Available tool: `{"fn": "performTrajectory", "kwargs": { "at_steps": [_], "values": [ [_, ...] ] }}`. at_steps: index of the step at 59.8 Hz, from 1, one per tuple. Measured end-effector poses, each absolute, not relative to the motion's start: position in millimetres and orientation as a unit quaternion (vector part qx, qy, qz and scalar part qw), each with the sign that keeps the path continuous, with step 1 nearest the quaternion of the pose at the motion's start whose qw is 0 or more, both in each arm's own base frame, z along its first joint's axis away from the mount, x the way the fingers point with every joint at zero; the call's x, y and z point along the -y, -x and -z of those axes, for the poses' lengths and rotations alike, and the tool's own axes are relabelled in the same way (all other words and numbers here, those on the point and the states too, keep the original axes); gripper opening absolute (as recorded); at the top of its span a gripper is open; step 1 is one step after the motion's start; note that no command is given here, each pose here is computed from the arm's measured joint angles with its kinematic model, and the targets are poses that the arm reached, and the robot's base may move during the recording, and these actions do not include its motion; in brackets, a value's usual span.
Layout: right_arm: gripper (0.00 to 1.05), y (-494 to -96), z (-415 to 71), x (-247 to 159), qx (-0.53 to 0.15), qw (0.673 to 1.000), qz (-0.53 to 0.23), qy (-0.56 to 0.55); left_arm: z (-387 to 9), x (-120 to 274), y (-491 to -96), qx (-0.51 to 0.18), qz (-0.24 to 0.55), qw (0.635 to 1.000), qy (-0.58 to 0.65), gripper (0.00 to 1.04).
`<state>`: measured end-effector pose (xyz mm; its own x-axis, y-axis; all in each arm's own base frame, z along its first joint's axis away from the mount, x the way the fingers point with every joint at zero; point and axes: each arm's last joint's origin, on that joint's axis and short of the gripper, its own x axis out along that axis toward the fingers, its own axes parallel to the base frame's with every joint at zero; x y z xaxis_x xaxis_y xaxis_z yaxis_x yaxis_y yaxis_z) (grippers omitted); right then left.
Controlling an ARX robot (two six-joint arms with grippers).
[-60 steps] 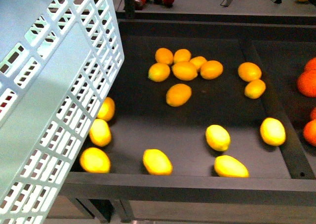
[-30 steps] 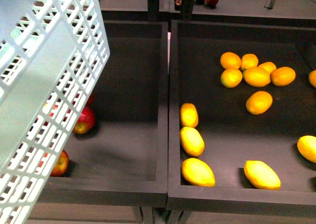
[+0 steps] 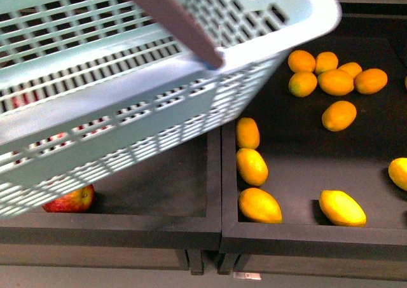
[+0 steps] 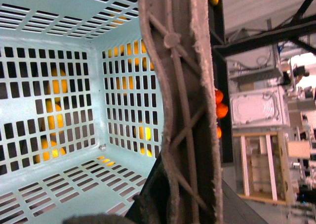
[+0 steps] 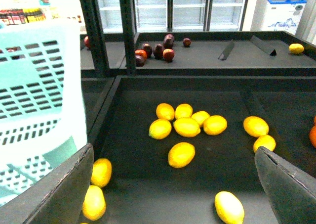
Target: Pick lemon and mango into basket
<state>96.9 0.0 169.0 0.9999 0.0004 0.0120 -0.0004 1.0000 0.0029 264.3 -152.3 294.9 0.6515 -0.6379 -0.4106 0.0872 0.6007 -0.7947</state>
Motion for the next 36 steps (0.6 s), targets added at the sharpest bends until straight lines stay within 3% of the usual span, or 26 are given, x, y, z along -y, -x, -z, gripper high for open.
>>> {"fn": "performTrajectory", "kwargs": {
  "at_steps": [14, 36],
  "values": [
    [0.96, -96.9, -169.0, 0.0, 0.006, 1.0, 0.0, -0.001, -274.7, 208.1, -260.6, -0.409, 0.262, 0.803, 0.345, 0.05],
    [0.96, -96.9, -169.0, 0.0, 0.006, 1.0, 0.0, -0.001, -278.3, 220.0, -255.3, -0.409, 0.288, 0.802, 0.327, 0.05]
  ]
}}
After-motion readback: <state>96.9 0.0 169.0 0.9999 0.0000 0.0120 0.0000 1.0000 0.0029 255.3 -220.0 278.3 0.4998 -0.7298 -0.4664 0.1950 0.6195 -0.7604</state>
